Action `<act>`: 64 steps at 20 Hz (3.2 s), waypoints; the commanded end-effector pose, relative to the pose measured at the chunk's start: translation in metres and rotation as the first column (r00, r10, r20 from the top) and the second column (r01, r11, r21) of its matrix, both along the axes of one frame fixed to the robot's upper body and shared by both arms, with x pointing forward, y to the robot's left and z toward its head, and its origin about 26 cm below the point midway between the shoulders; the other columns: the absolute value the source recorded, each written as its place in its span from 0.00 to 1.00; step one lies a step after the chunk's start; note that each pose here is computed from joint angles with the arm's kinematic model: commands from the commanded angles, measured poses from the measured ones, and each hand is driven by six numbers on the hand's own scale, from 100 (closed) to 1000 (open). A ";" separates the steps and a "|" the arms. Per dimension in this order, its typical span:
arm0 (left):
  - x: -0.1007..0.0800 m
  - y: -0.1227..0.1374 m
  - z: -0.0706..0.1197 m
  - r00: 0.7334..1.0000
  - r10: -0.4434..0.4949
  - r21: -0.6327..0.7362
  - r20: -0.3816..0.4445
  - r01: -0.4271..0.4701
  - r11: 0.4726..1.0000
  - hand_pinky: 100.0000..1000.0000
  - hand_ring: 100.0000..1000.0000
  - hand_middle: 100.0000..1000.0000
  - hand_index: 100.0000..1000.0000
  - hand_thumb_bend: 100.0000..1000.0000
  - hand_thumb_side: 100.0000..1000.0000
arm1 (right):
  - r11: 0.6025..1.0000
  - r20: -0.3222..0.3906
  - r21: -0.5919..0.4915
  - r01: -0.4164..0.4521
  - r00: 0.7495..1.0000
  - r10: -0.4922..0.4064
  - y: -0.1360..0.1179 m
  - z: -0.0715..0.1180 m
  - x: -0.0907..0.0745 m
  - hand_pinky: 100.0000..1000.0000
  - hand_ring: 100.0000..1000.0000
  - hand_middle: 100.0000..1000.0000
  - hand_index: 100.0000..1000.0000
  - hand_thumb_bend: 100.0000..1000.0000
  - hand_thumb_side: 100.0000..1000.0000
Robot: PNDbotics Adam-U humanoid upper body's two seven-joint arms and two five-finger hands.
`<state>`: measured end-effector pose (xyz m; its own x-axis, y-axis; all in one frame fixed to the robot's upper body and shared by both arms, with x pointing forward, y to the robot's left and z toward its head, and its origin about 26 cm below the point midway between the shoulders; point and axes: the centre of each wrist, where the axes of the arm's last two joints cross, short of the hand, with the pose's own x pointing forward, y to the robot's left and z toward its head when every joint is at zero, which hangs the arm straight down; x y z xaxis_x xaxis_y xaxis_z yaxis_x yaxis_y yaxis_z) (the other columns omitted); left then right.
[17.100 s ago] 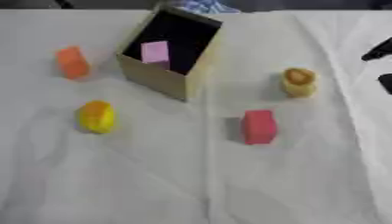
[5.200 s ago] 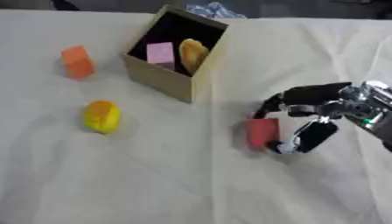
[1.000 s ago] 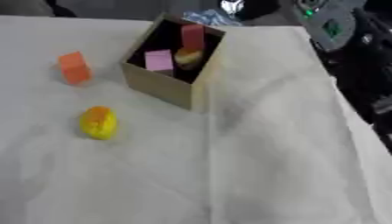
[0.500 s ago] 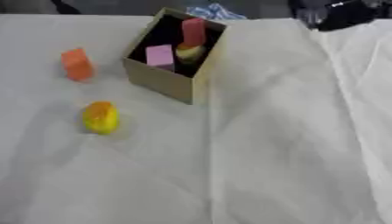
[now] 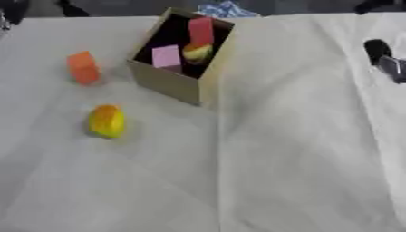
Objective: Pick up objects on the table and place them in the box.
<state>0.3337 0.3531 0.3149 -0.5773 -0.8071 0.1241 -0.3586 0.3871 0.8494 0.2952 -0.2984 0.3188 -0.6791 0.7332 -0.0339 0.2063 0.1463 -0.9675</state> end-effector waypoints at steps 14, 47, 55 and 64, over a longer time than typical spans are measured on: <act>0.044 -0.024 0.013 0.880 0.037 0.526 -0.473 0.249 0.813 0.79 0.72 0.70 0.87 0.53 0.63 | 0.998 0.103 0.057 0.040 0.994 -0.046 -0.013 0.013 -0.010 0.88 0.82 0.71 0.82 0.00 0.37; 0.063 -0.043 -0.058 0.743 0.281 0.629 -0.608 0.234 0.742 0.78 0.74 0.71 0.81 0.60 0.41 | 0.995 0.085 0.103 0.011 0.996 -0.019 -0.008 0.009 -0.008 0.87 0.80 0.69 0.81 0.00 0.41; 0.071 -0.042 -0.066 0.757 0.297 0.636 -0.582 0.197 0.746 0.77 0.73 0.70 0.81 0.53 0.42 | 0.993 0.080 0.114 0.014 0.997 -0.024 -0.009 0.007 -0.008 0.87 0.80 0.69 0.81 0.00 0.42; 0.079 -0.043 -0.075 0.771 0.321 0.671 -0.549 0.178 0.720 0.73 0.71 0.67 0.78 0.52 0.38 | 0.992 0.080 0.126 0.017 0.996 -0.027 -0.009 0.007 -0.008 0.87 0.80 0.69 0.81 0.00 0.42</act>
